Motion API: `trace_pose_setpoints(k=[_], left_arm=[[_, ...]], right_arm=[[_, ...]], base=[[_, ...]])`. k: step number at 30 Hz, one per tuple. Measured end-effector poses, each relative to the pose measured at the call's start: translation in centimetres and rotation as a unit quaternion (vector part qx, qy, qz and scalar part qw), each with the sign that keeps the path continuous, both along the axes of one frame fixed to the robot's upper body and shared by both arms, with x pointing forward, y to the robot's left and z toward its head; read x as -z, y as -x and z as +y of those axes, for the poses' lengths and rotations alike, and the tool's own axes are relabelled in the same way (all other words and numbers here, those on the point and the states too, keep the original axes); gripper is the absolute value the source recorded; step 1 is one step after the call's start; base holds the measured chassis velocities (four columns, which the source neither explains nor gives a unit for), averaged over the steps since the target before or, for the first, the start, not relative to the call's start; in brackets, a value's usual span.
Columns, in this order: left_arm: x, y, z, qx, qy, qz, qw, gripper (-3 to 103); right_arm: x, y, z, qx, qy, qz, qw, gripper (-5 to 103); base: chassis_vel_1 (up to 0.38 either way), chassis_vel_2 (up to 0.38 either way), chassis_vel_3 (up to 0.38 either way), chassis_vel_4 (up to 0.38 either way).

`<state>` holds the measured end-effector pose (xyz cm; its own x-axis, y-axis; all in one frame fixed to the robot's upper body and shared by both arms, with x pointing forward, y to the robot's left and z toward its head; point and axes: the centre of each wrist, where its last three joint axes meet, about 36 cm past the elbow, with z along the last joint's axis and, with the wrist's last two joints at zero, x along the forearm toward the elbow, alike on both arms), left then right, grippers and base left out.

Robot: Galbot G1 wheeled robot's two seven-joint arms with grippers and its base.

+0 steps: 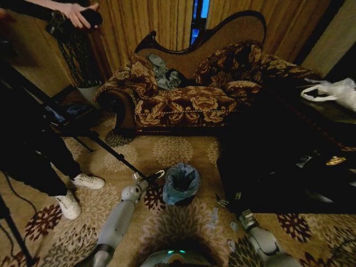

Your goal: Place a garbage bag over the trash bin.

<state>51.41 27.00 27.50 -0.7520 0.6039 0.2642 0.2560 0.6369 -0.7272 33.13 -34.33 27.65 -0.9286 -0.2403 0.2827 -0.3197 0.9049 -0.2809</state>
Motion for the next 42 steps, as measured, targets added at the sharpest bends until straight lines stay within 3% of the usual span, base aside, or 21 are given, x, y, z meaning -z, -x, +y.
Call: trace_pose_setpoints(k=[9,13,16,17,20,22,26,29,34,42], left_arm=[[0.7,0.2,-1.0,0.017,-0.01,0.008,0.9998,88],[0.5,0.3,-1.3,0.019,-0.01,0.003,0.9998,82],[0.5,0.4,-1.5,0.015,-0.013,-0.003,0.9998,68],[0.5,0.4,-1.5,0.015,-0.013,-0.003,0.9998,68],[0.6,0.6,-1.5,0.011,-0.017,-0.009,0.9998,51],[0.7,0.6,-1.5,0.01,-0.018,-0.009,0.9997,51],[1.0,0.7,-1.3,0.007,-0.021,-0.013,0.9997,30],[1.3,0.8,-1.1,0.007,-0.02,-0.013,0.9997,24],[1.6,0.7,-1.0,0.005,-0.019,-0.016,0.9997,4],[1.9,0.6,-0.5,0.0,-0.024,-0.014,0.9996,0]], right_arm=[[-0.2,-0.1,-0.3,0.0,0.003,-0.001,1.0,100],[0.0,-0.1,-0.3,0.0,0.003,0.001,1.0,100],[0.2,-0.1,0.0,-0.003,0.002,0.003,1.0,100],[0.2,-0.1,0.0,-0.003,0.002,0.003,1.0,100],[0.4,-0.2,0.2,-0.007,0.002,0.005,1.0,100],[0.4,-0.3,0.3,-0.008,0.002,0.006,1.0,100],[0.7,-0.1,0.6,-0.012,0.002,0.009,1.0,100],[0.9,0.0,0.7,-0.014,0.003,0.012,1.0,100],[1.1,0.2,0.7,-0.015,0.008,0.014,1.0,100],[1.2,0.1,0.4,-0.013,0.009,0.014,1.0,100]], base=[[0.0,0.0,0.0,0.0],[0.0,0.0,0.0,0.0],[0.0,0.0,0.0,0.0],[0.0,0.0,0.0,0.0],[0.0,0.0,0.0,0.0],[0.0,0.0,0.0,0.0],[0.0,0.0,0.0,0.0],[0.0,0.0,0.0,0.0],[0.0,0.0,0.0,0.0],[0.0,0.0,0.0,0.0]])
